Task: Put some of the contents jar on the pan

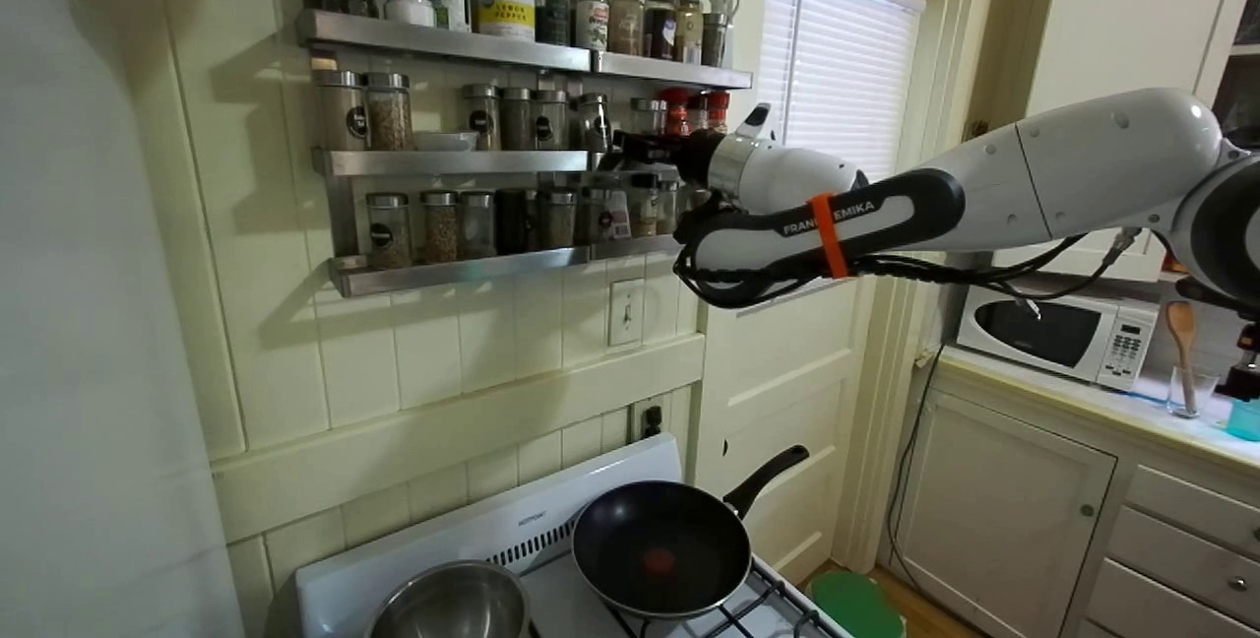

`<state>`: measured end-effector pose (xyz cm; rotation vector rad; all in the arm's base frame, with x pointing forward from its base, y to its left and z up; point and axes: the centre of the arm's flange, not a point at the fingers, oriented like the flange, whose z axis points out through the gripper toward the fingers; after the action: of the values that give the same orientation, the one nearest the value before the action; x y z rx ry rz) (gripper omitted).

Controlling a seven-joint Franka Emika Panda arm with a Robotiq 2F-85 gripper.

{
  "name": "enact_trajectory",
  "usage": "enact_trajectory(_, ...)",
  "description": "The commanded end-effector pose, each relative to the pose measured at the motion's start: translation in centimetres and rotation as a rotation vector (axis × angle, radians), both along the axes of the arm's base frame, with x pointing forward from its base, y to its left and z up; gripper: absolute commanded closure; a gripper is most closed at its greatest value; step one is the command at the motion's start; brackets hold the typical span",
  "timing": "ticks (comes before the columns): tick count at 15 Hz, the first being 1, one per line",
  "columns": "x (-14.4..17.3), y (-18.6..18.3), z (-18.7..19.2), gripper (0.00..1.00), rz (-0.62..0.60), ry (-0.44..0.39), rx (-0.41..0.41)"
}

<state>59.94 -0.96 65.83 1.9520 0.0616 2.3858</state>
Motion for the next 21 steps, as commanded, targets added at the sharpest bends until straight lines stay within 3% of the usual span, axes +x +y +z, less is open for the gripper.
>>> enact_trajectory(1,0.8,0.7,-0.2,0.38,-0.006,0.000,0.002)
enact_trajectory(2,0.8,0.7,-0.1,0.40,-0.009,-0.002,0.002)
enact_trajectory(3,0.8,0.9,-0.1,0.36,-0.008,-0.007,0.000)
enact_trajectory(5,0.7,1.1,0.2,0.12,-0.013,-0.013,0.002)
enact_trajectory(8,0.4,0.9,0.4,0.00,-0.026,-0.020,0.010)
enact_trajectory(21,-2.4,1.7,2.8,0.00,-0.041,-0.013,0.055)
